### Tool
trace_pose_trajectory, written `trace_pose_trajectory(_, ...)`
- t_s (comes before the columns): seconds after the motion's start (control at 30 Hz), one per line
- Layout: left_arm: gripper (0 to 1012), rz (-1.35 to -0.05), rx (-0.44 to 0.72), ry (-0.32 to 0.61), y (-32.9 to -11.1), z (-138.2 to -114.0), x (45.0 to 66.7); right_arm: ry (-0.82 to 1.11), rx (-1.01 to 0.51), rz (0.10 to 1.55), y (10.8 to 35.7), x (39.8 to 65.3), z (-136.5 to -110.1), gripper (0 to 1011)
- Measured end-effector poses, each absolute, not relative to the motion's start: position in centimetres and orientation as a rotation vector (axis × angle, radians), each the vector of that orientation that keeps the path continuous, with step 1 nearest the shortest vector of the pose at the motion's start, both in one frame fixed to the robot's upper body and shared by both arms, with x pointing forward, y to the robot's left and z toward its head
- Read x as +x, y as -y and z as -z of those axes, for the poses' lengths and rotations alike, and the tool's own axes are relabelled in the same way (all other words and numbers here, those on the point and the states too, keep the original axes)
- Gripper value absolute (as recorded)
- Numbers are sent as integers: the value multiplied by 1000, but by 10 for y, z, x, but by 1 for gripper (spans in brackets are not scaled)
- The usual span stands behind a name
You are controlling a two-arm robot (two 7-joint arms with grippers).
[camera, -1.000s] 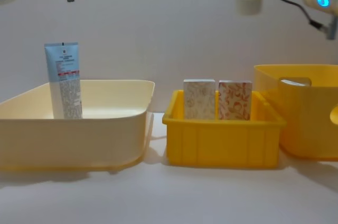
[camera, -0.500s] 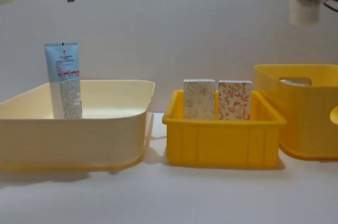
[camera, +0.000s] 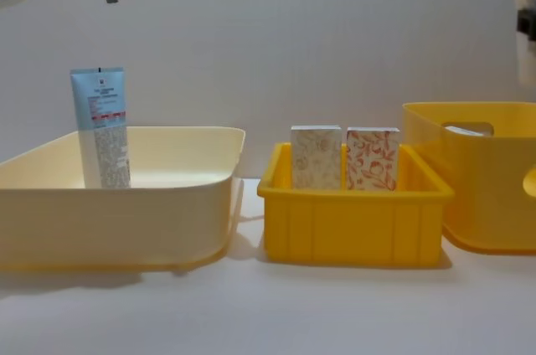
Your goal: Bimanual collaborative sorting of washing and personal care products
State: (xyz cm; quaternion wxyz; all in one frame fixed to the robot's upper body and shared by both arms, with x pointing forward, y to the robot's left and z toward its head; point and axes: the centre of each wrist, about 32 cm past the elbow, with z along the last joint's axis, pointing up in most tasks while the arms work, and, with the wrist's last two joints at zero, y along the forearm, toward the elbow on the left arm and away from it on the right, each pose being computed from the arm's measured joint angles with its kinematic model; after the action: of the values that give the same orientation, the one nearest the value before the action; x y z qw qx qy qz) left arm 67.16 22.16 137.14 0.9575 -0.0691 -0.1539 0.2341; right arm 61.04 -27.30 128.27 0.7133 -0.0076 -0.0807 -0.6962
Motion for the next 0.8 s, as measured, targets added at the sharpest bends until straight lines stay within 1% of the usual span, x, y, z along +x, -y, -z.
trace_pose_trajectory(0.17, 1003, -475, -140, 312, -222, -1371, 672, 143, -46, 1578, 277, 610, -1278, 432)
trace_pose_trajectory(0.27, 1003, -475, -140, 312, -222, -1371, 672, 123, -63, 1598, 279, 610, -1276, 491)
trace_pose_trajectory(0.3, 1003, -475, -140, 312, -222, -1371, 672, 119, -66, 1601, 280, 610, -1275, 544)
trace_pose_trajectory(0.33, 1003, -475, -140, 312, -222, -1371, 672, 116, -69, 1605, 280, 610, -1275, 544)
trace_pose_trajectory(0.4, 1003, -475, -140, 312, -222, -1371, 672, 110, -74, 1610, 281, 610, -1274, 604)
trace_pose_trajectory(0.43, 1003, -475, -140, 312, -222, -1371, 672, 106, -78, 1614, 281, 610, -1273, 668)
trace_pose_trajectory(0.5, 1002, -475, -140, 312, -222, -1371, 672, 99, -84, 1620, 282, 610, -1273, 708)
trace_pose_trajectory(0.53, 1002, -475, -140, 312, -222, -1371, 672, 97, -86, 1622, 282, 610, -1272, 766)
trace_pose_trajectory(0.6, 1003, -475, -140, 312, -222, -1371, 672, 94, -88, 1625, 283, 610, -1272, 801)
trace_pose_trajectory(0.63, 1003, -475, -140, 312, -222, -1371, 672, 92, -90, 1629, 283, 610, -1272, 857)
trace_pose_trajectory(0.73, 1003, -475, -140, 312, -222, -1371, 672, 88, -94, 1632, 283, 610, -1271, 904)
trace_pose_trajectory(0.8, 1003, -475, -140, 312, -222, -1371, 672, 85, -97, 1635, 284, 610, -1271, 968)
